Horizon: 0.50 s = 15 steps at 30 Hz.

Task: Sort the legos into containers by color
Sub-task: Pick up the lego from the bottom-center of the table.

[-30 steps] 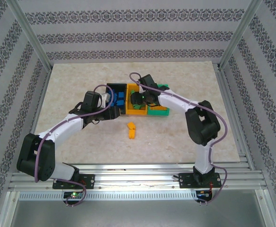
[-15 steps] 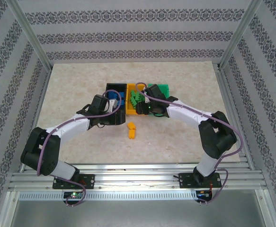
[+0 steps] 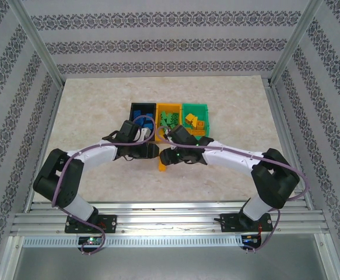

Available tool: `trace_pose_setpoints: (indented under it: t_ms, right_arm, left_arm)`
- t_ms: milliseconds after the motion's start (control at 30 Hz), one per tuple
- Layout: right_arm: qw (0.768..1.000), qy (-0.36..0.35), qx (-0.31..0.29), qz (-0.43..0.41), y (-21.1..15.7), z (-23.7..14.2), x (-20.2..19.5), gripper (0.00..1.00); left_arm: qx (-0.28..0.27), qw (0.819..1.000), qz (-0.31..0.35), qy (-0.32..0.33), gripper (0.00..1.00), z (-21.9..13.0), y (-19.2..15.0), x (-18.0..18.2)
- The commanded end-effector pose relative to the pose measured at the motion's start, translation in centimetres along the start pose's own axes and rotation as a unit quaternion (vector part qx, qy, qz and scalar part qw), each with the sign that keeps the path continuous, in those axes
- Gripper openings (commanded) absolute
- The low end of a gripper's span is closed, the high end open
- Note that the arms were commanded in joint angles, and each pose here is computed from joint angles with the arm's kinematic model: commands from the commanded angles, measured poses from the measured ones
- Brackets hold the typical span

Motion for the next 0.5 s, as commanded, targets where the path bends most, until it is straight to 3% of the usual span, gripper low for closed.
trace_pose_setpoints:
  t_ms: [0,467]
  right_arm:
    - [1.000,-0.013,0.023,0.002,-1.7,1.6,0.6,0.55]
    - [0.999,-0.029,0.031,0.008,-2.6,2.9,1.5,0.56]
  left_arm:
    - [-0.014,0.999,-0.020,-0.022,0.59,0.4,0.4,0.1]
    - [-0.032,0.998,-0.054,0.017,0.59,-0.6,-0.3,2.0]
Point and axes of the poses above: each hand's point on the last joint's axis, 136 mm out from that joint toward the fingers, its own z axis out along the fingers, its own x axis along the line the jaws close on, y = z × x, the point moved 9 cm from there along -z, back along the fingers, and after that the axes turned 14 degrees about z, right-handed, at the moved point
